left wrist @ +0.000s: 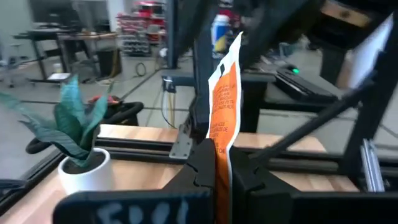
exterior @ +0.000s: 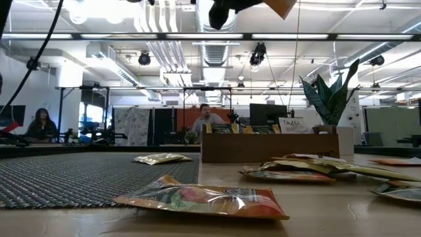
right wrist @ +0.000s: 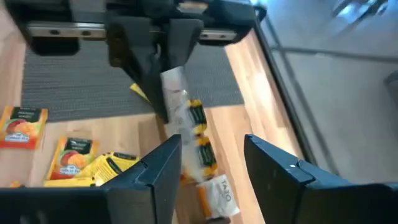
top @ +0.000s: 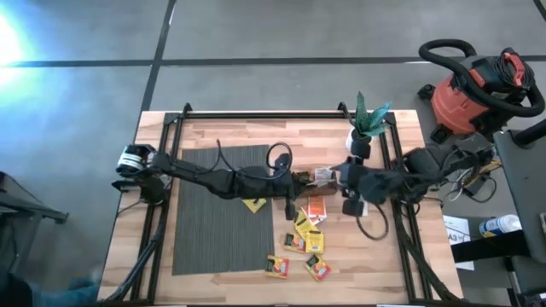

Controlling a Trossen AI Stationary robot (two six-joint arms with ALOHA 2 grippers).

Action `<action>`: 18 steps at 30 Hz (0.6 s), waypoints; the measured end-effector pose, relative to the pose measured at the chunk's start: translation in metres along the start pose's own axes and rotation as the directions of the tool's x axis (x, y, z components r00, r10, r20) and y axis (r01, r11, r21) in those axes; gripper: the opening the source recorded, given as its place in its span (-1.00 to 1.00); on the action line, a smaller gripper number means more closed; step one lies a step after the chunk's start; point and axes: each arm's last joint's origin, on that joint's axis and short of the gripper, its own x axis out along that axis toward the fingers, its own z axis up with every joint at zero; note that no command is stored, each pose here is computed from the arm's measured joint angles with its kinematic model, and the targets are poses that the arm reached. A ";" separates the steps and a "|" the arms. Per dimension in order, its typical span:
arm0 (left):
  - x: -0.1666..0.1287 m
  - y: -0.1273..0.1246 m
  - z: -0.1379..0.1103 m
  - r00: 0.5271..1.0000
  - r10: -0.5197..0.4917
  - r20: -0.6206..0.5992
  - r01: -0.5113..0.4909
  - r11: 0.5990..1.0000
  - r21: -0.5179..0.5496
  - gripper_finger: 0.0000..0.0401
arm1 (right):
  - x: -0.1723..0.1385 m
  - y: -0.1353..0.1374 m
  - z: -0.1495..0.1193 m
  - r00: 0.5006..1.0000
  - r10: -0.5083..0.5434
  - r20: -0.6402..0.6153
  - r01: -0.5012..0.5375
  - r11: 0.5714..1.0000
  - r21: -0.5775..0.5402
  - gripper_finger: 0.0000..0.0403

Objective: Pick & Place Tea
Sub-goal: Put the white tea bag into the right section of the wooden organizer

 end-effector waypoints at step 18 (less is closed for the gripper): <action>0.009 0.057 0.001 0.993 -0.114 -0.004 0.114 0.993 0.011 -0.92 | 0.036 -0.047 0.009 0.991 0.087 -0.099 -0.082 0.995 0.058 -0.39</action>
